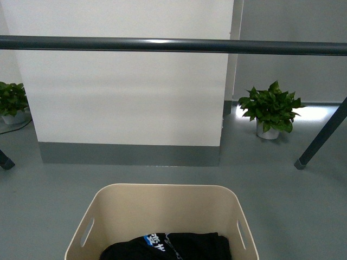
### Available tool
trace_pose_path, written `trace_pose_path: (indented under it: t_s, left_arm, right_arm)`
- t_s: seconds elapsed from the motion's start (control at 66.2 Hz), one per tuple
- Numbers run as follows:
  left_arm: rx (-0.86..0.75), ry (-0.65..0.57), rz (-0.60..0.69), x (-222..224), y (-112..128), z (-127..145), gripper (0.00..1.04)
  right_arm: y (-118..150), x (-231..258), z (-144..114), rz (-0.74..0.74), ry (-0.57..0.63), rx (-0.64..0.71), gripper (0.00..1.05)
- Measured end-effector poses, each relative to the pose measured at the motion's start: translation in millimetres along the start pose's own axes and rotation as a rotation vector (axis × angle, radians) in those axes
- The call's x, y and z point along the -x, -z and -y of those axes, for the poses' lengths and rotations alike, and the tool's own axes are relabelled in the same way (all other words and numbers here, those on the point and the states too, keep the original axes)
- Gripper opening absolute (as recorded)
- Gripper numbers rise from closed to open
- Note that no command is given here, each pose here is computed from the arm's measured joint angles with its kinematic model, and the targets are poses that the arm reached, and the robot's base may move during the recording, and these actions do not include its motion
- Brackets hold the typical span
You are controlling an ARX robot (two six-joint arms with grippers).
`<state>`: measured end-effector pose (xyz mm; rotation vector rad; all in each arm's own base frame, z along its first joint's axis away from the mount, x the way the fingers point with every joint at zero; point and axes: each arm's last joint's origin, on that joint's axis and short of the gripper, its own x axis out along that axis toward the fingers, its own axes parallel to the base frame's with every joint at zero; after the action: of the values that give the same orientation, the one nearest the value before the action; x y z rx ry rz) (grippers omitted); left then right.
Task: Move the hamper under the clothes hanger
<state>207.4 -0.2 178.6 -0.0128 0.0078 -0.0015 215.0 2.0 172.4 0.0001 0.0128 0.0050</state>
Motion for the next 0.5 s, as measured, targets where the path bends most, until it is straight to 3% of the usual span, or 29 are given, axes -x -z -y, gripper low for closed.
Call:
trace_pose_path:
  t_s: [0.151, 0.498]
  left_arm:
    - [0.0, 0.0, -0.003, 19, 4, 0, 0.03]
    - [0.0, 0.0, -0.008, 47, 17, 0, 0.03]
  right_arm:
    - [13, 21, 2, -0.011, 0.006, 0.0, 0.02]
    - [11, 50, 2, -0.004, 0.006, 0.0, 0.02]
